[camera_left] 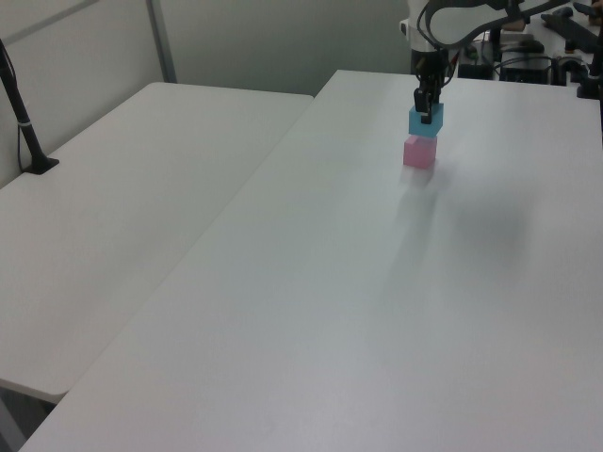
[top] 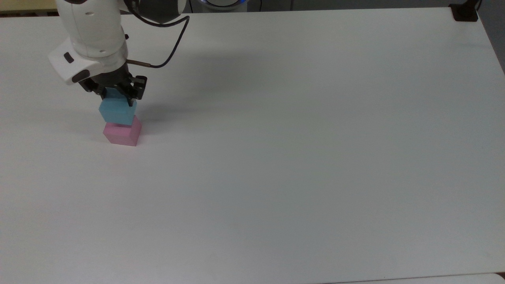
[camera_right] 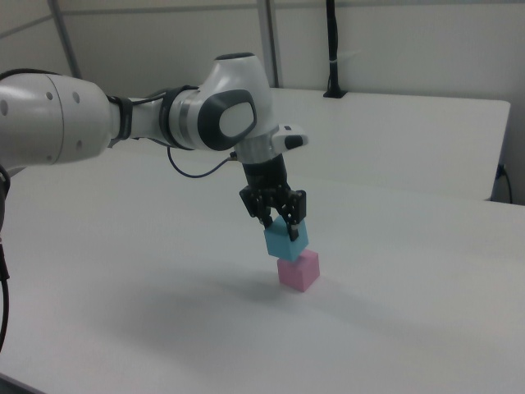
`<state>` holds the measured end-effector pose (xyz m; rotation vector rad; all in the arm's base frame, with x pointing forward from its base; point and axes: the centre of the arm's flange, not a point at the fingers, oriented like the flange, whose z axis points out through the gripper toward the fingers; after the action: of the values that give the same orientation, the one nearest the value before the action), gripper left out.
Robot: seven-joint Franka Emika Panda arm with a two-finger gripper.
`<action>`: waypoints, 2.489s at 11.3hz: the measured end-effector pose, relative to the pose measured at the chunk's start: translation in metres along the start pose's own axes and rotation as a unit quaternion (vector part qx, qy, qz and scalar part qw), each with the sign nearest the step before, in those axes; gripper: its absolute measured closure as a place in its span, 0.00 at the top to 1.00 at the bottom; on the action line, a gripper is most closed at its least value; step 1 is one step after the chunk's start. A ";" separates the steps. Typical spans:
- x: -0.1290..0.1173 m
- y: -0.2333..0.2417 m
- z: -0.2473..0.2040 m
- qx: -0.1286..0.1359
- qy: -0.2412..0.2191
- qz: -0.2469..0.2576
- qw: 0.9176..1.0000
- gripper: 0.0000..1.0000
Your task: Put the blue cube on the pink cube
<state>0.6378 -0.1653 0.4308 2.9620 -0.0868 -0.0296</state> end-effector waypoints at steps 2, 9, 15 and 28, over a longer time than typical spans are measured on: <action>-0.005 0.016 0.006 -0.005 -0.007 0.012 1.000 0.56; 0.006 0.017 0.030 -0.008 0.015 0.014 1.000 0.56; 0.006 0.020 0.028 -0.009 0.019 0.027 0.999 1.00; -0.080 -0.028 -0.189 0.047 0.034 0.033 0.998 1.00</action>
<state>0.5641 -0.0996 0.6126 3.0485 -0.1815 0.0864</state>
